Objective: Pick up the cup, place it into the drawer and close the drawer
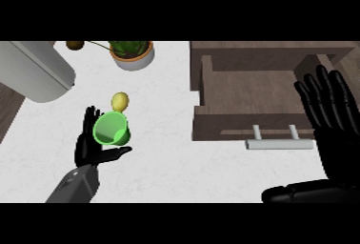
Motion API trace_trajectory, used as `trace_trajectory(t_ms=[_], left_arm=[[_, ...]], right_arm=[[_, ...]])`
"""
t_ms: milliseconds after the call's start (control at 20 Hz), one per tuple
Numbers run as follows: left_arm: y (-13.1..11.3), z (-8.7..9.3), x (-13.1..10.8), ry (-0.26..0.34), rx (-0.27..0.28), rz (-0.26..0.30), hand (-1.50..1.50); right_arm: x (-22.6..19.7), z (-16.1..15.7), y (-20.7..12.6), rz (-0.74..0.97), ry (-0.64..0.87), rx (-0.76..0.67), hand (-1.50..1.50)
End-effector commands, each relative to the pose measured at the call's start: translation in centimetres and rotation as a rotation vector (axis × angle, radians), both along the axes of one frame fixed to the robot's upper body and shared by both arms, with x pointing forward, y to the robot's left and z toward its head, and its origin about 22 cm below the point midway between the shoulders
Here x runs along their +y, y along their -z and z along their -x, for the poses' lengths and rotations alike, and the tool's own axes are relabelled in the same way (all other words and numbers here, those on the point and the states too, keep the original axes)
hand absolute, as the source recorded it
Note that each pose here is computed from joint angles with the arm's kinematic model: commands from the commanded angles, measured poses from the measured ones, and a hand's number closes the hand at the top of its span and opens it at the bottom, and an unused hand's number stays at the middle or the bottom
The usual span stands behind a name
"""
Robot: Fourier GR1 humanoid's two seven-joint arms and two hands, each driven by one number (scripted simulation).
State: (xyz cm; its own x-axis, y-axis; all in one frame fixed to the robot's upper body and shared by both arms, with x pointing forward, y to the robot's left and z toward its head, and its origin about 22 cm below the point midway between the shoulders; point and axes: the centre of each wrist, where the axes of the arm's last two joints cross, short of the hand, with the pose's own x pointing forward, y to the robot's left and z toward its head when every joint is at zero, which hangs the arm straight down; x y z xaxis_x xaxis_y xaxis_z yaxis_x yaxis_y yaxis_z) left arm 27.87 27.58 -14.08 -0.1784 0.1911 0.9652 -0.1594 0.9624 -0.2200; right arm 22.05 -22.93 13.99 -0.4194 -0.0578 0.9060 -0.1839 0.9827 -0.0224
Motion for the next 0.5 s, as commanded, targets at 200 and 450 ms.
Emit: trace_trajectory(t_ms=[200, 450], left_arm=[[-0.2, -0.5, 0.3, 0.092, -0.053, 0.103, -1.5], [0.3, -0.6, -2.2, 0.109, -0.125, 0.124, 1.5]], right_arm=[[-0.7, -0.7, -0.5, 0.002, -0.004, 0.018, -1.5], [-1.7, -1.0, 0.5, -0.001, -0.001, 0.007, -1.5]])
